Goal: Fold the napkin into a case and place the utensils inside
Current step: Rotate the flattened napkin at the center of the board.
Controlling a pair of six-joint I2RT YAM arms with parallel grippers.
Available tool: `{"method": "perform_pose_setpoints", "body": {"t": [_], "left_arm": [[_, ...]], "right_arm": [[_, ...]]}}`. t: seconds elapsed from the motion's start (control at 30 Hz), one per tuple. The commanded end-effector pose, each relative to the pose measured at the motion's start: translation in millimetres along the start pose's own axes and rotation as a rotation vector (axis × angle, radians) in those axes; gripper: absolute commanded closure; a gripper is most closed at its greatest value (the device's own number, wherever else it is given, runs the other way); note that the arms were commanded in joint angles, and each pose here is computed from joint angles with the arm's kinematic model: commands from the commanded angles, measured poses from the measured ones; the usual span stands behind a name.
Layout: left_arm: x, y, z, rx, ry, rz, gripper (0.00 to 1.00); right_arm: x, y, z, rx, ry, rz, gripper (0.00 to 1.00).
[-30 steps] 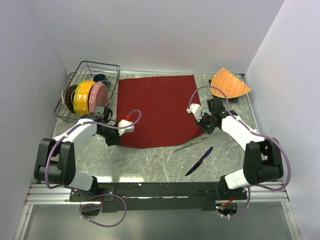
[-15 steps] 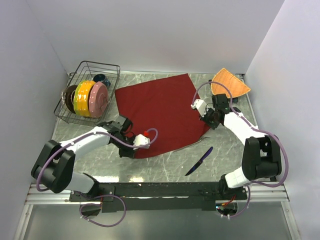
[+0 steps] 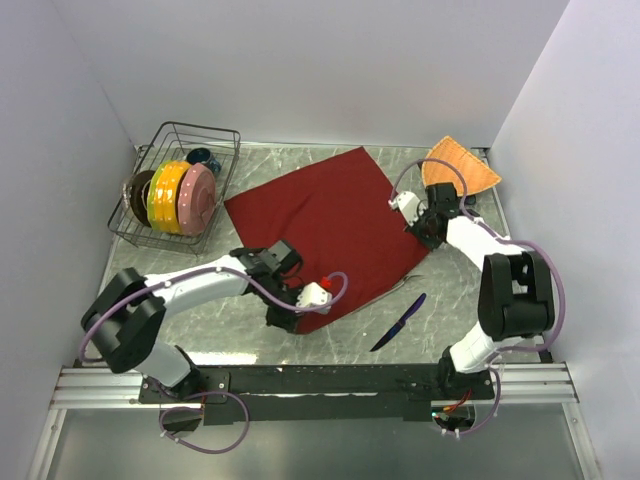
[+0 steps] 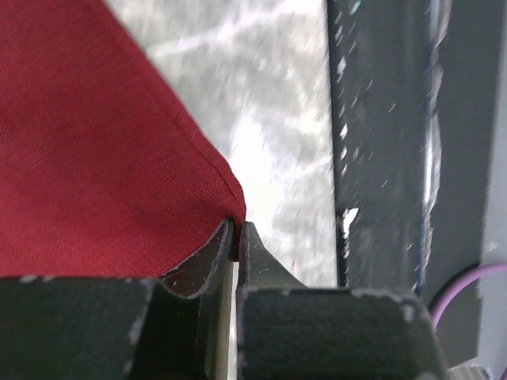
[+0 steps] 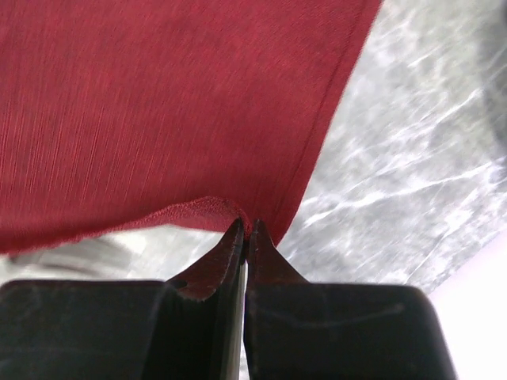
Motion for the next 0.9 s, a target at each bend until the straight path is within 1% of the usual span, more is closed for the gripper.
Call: {"method": "perform_pose_setpoints", "body": {"t": [0.0,0.03,0.1,0.17,0.2,0.23,0.27,0.3,0.33,0.37,0.4,0.43,0.47,0.5,0.53,0.57,0.6,0.63,0.67,0.7,0.8,0.87], "left_arm": [[34.1,-2.0,-11.0,-0.084,-0.099,0.005,0.99],[44.8,-2.6,-16.9,-0.099,-0.113,-0.021,0.99],[54.5,-4.8,-25.0,-0.123,-0.118,-0.027,0.99],[66.8,-11.8,-30.7,-0.14,-0.111,-0.103,0.99],[67.0,-12.7,-31.6,-0.14,-0.099,-0.117,0.91],[70.8,-10.9,-28.0,-0.126,-0.1,-0.131,0.82],[64.6,-12.0,-23.0,-0.141,-0.065,-0.119,0.74],[62.0,-10.4,-16.7,-0.151,-0.059,-0.116,0.63],[58.7,1.0,-1.9,-0.12,-0.074,-0.086,0.6],[51.2,4.1,8.6,-0.109,-0.063,-0.057,0.56],[48.2,11.4,22.8,-0.063,-0.086,-0.042,0.55],[36.1,29.8,41.9,0.016,-0.11,0.02,0.54],[28.7,40.9,52.6,0.087,-0.101,0.047,0.53],[16.4,58.3,68.0,0.174,-0.114,0.086,0.53],[10.3,68.6,73.8,0.224,-0.109,0.103,0.54],[4.2,78.2,77.6,0.273,-0.099,0.135,0.55],[-7.5,99.1,82.7,0.364,-0.072,0.166,0.55],[-11.7,108.9,84.6,0.407,-0.067,0.201,0.55],[-16.4,119.9,85.9,0.455,-0.059,0.226,0.56],[-26.4,137.2,85.4,0.5,-0.034,0.265,0.57],[-45.1,162.6,83.1,0.542,-0.008,0.37,0.59],[-53.8,168.1,78.4,0.537,0.003,0.407,0.61]], "right_arm": [[30.3,-32.9,1.5,-0.126,-0.088,-0.066,1.0],[33.0,-36.2,0.1,-0.138,-0.09,-0.076,1.0],[40.5,-45.5,-2.8,-0.164,-0.096,-0.108,1.0],[42.2,-49.6,-3.8,-0.185,-0.086,-0.121,0.99],[42.8,-50.1,-4.1,-0.182,-0.083,-0.124,0.91],[41.2,-51.7,-2.8,-0.199,-0.062,-0.127,0.87],[37.8,-50.5,-1.5,-0.203,-0.034,-0.131,0.84],[36.3,-50.3,1.9,-0.206,-0.025,-0.138,0.74],[32.0,-51.0,5.1,-0.205,-0.015,-0.15,0.61],[26.0,-47.7,7.2,-0.193,0.004,-0.156,0.52],[24.9,-48.6,15.4,-0.206,-0.004,-0.17,0.41],[20.9,-49.1,19.6,-0.208,0.002,-0.185,0.39],[17.7,-47.1,23.2,-0.199,0.017,-0.203,0.34],[16.9,-48.2,30.2,-0.207,0.014,-0.218,0.32],[15.1,-48.6,32.9,-0.207,0.021,-0.235,0.27],[14.4,-49.4,38.5,-0.201,0.024,-0.273,0.26],[16.0,-48.8,40.8,-0.189,0.022,-0.291,0.26],[11.9,-47.3,44.8,-0.167,0.043,-0.324,0.25],[10.4,-51.6,49.9,-0.169,0.041,-0.394,0.25],[11.2,-48.7,50.9,-0.142,0.039,-0.422,0.25],[11.0,-38.1,51.4,-0.081,0.054,-0.533,0.25],[6.9,-34.5,48.1,-0.065,0.073,-0.611,0.26]]}}
Point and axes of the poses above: each gripper's point midway between its finger pads, its own z axis back along the fingers, its own y axis along the line the jaws close on, x = y × z, the point moved 9 cm from there along z, back along the fingers
